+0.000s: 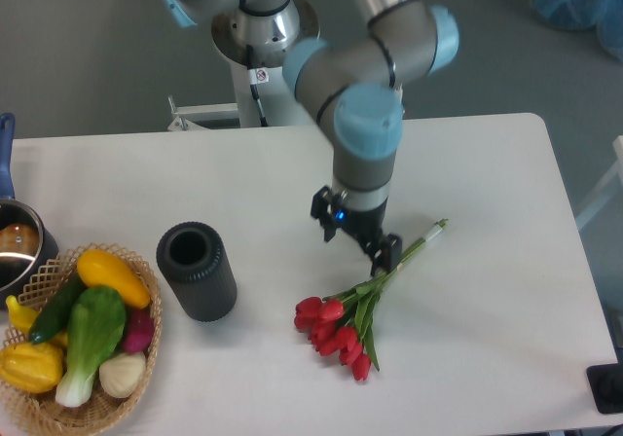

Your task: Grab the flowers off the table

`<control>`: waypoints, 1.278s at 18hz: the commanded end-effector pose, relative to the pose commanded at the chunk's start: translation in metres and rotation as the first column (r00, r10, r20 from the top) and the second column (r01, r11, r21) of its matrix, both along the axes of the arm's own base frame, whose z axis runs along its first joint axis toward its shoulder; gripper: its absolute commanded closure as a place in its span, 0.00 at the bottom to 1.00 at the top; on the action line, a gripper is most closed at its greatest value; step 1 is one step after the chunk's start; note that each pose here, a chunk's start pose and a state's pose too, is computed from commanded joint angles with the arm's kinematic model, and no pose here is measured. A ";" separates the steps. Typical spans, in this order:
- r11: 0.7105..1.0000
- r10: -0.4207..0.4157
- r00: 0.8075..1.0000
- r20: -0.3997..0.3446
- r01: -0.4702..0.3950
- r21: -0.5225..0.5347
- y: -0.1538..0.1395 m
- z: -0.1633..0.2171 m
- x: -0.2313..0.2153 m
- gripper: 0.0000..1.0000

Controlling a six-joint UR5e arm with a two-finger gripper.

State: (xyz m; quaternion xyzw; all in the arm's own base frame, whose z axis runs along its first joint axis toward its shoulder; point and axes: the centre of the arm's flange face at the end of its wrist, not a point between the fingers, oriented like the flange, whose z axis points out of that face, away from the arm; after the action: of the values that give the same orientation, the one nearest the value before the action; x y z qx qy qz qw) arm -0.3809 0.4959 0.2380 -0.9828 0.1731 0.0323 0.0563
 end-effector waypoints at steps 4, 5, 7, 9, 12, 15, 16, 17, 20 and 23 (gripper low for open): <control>1.000 0.002 1.000 -0.004 -0.002 0.001 0.003 -0.008 -0.007 0.00; 1.000 0.002 1.000 -0.004 -0.002 0.001 0.003 -0.009 -0.007 0.00; 1.000 0.005 1.000 -0.007 -0.005 0.004 0.008 -0.016 -0.013 0.00; 1.000 0.005 1.000 -0.018 -0.005 0.014 0.014 -0.022 -0.020 0.00; 1.000 0.003 1.000 -0.012 -0.003 0.010 0.018 -0.032 -0.024 0.13; 1.000 0.001 1.000 -0.009 -0.001 0.009 0.018 -0.033 -0.023 0.84; 1.000 0.000 1.000 -0.003 0.000 0.004 0.017 -0.036 -0.021 0.98; 1.000 0.000 1.000 -0.004 0.000 0.003 0.016 -0.036 -0.021 1.00; 1.000 0.007 1.000 -0.009 -0.007 0.013 0.014 -0.028 -0.021 1.00; 0.997 0.076 0.997 -0.026 -0.075 0.030 0.005 -0.007 -0.029 1.00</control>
State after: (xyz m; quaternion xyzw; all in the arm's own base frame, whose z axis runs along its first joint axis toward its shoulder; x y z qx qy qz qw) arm -0.4097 0.5007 0.2309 -0.9872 0.1360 0.0503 0.0669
